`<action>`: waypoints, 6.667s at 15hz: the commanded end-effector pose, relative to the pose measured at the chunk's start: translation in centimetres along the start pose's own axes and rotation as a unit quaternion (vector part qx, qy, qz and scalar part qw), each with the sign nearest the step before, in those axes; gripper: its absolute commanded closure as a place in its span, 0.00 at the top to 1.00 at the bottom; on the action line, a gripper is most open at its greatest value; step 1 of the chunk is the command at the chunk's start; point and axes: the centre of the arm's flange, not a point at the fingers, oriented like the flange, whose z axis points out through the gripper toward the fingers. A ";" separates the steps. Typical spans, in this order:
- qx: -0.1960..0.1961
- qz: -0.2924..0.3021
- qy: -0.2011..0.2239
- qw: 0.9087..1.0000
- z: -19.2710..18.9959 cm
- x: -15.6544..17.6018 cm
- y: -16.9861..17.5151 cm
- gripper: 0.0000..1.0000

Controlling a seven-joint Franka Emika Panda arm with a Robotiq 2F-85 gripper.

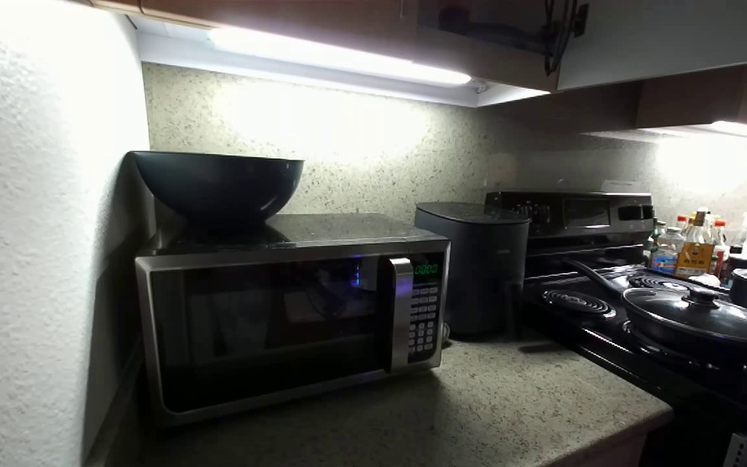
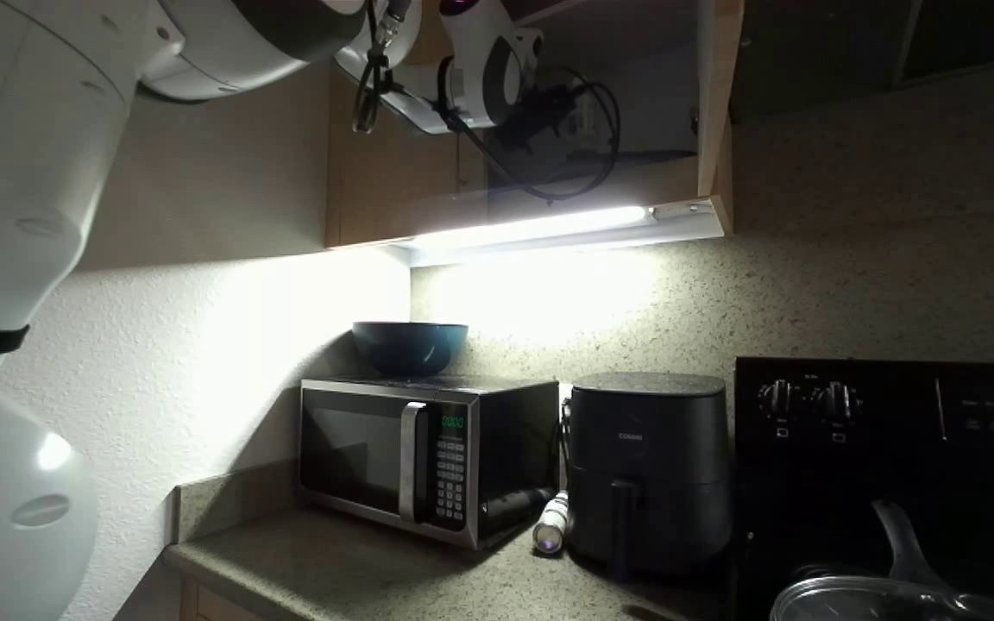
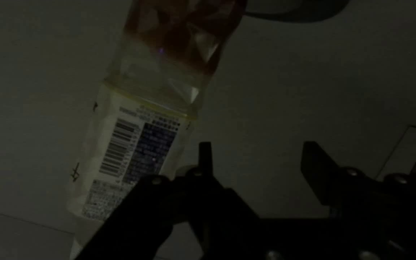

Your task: Put the bottle from the cupboard onto the microwave

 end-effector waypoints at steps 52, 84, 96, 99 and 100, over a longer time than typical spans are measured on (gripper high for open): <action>0.009 0.053 -0.004 0.999 2.3 -3.5 6.8 1.00; -0.003 0.060 -0.081 0.995 0.8 -2.3 7.7 0.36; -0.025 0.093 -0.100 0.990 -1.0 1.5 8.5 0.61; -0.023 0.086 -0.106 0.990 -1.2 0.8 7.8 0.36; -0.025 0.081 -0.110 0.990 -1.9 0.3 7.0 0.36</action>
